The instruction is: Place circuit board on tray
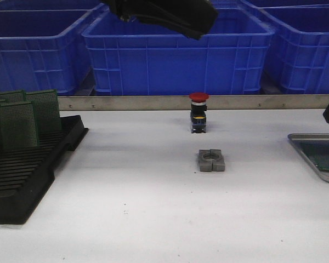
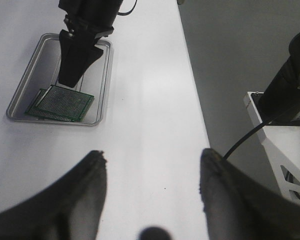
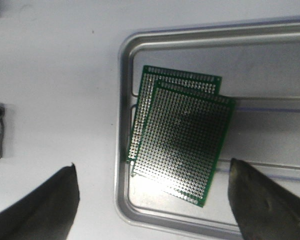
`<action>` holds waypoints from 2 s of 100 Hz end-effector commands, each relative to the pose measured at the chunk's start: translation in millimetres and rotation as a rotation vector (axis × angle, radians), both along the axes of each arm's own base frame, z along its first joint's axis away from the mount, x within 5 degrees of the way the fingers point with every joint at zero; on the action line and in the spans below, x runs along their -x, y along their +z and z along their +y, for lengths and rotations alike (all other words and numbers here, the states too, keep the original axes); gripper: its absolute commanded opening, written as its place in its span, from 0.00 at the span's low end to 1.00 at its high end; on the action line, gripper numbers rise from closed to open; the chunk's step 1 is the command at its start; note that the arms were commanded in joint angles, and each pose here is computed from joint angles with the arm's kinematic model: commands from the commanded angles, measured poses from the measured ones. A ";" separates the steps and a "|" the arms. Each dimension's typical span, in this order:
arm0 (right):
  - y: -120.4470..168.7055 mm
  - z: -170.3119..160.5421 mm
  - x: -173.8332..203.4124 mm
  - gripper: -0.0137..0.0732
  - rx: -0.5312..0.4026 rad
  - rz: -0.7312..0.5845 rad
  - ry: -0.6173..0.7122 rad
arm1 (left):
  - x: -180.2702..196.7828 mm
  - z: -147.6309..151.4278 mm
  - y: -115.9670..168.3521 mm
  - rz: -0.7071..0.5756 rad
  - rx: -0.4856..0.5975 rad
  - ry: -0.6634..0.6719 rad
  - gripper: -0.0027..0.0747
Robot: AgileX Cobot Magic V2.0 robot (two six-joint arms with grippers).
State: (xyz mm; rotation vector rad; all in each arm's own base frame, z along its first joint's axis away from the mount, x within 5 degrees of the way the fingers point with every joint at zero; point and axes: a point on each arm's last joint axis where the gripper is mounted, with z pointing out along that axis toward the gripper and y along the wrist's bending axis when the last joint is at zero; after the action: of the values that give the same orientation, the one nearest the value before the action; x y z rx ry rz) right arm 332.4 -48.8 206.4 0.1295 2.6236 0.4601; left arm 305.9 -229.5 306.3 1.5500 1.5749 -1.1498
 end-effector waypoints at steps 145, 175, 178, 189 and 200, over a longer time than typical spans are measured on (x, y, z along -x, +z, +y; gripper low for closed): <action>113.4 60.4 190.7 0.09 0.312 -0.850 0.045 | 142.0 179.9 37.2 -0.352 0.176 1.305 0.01; 92.9 64.9 254.5 0.09 0.315 -1.010 0.046 | 202.8 198.3 3.2 -0.376 0.294 1.357 0.01; 90.1 66.0 258.7 0.09 0.312 -1.014 0.056 | 208.1 199.6 0.5 -0.376 0.313 1.359 0.01; 83.7 68.4 271.4 0.09 0.307 -1.042 0.076 | 220.9 202.7 -10.7 -0.378 0.349 1.361 0.01; 83.0 68.9 277.6 0.09 0.309 -1.071 0.074 | 229.1 204.7 -16.5 -0.395 0.371 1.359 0.01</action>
State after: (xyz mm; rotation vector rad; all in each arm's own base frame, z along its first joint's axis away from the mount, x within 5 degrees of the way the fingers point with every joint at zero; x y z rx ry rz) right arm 58.2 21.9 277.4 -0.2824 1.6846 0.0973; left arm 80.7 -28.3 282.9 0.2532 1.5449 -0.2656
